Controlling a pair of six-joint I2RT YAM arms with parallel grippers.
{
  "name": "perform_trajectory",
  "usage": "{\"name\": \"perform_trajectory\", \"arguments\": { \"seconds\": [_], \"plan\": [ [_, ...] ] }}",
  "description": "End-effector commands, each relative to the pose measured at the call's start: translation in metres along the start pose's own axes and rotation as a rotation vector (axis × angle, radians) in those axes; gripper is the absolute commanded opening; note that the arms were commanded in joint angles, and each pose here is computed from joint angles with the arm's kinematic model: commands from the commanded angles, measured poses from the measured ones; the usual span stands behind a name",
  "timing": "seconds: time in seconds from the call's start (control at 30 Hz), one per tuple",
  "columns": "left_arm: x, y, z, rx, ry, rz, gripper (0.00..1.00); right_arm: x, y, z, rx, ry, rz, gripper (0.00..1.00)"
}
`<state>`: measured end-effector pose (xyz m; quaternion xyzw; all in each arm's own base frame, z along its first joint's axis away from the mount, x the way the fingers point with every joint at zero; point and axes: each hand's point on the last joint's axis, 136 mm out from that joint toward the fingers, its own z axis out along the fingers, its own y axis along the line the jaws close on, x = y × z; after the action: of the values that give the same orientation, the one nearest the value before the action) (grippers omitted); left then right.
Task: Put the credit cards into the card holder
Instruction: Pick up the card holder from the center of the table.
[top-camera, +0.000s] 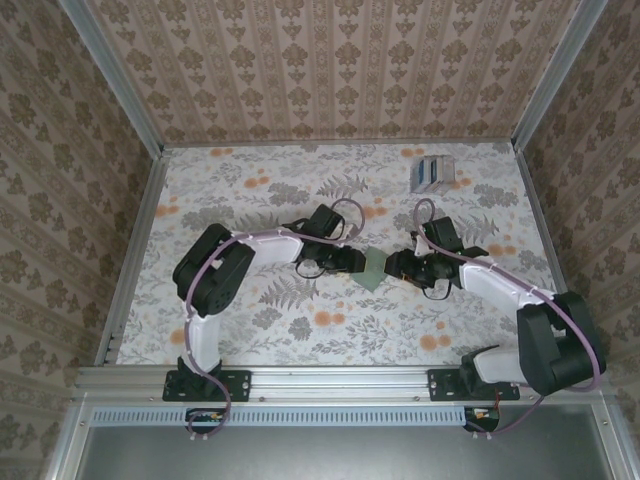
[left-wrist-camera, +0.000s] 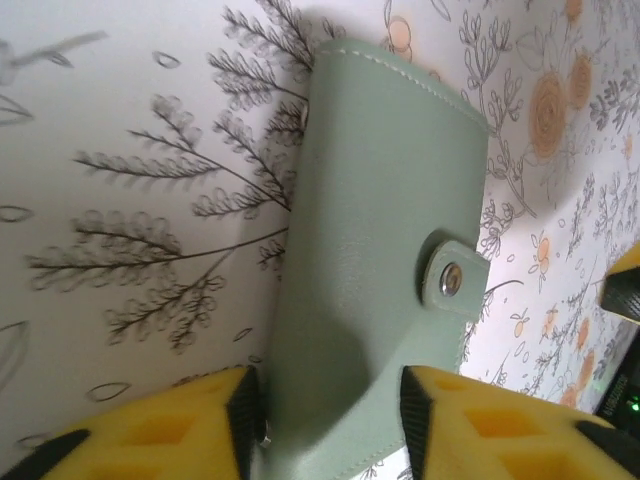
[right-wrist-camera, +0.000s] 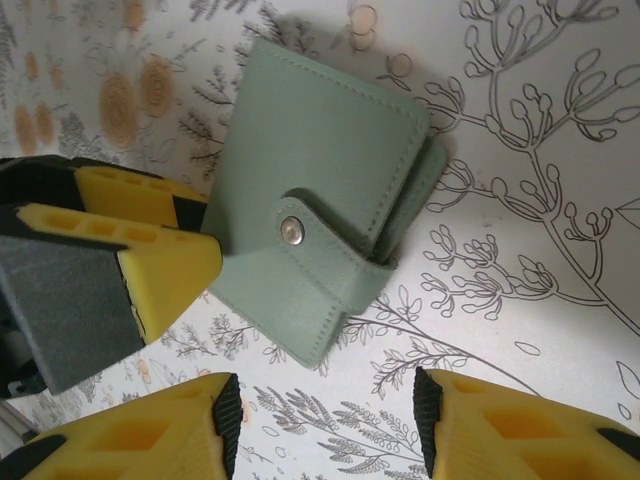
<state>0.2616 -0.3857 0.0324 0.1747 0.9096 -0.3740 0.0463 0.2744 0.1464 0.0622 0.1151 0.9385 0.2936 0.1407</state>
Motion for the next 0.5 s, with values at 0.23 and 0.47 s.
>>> {"name": "perform_trajectory", "arguments": {
  "seconds": [0.23,0.47],
  "plan": [
    [0.011,-0.023,0.009,0.136,0.043,-0.015,0.00,0.003,-0.017,0.015,0.064,0.015,0.053,0.52],
    [0.013,-0.048,-0.015,0.219,-0.037,-0.023,0.00,0.004,-0.017,0.014,0.212,-0.001,-0.045,0.59]
  ]
}}
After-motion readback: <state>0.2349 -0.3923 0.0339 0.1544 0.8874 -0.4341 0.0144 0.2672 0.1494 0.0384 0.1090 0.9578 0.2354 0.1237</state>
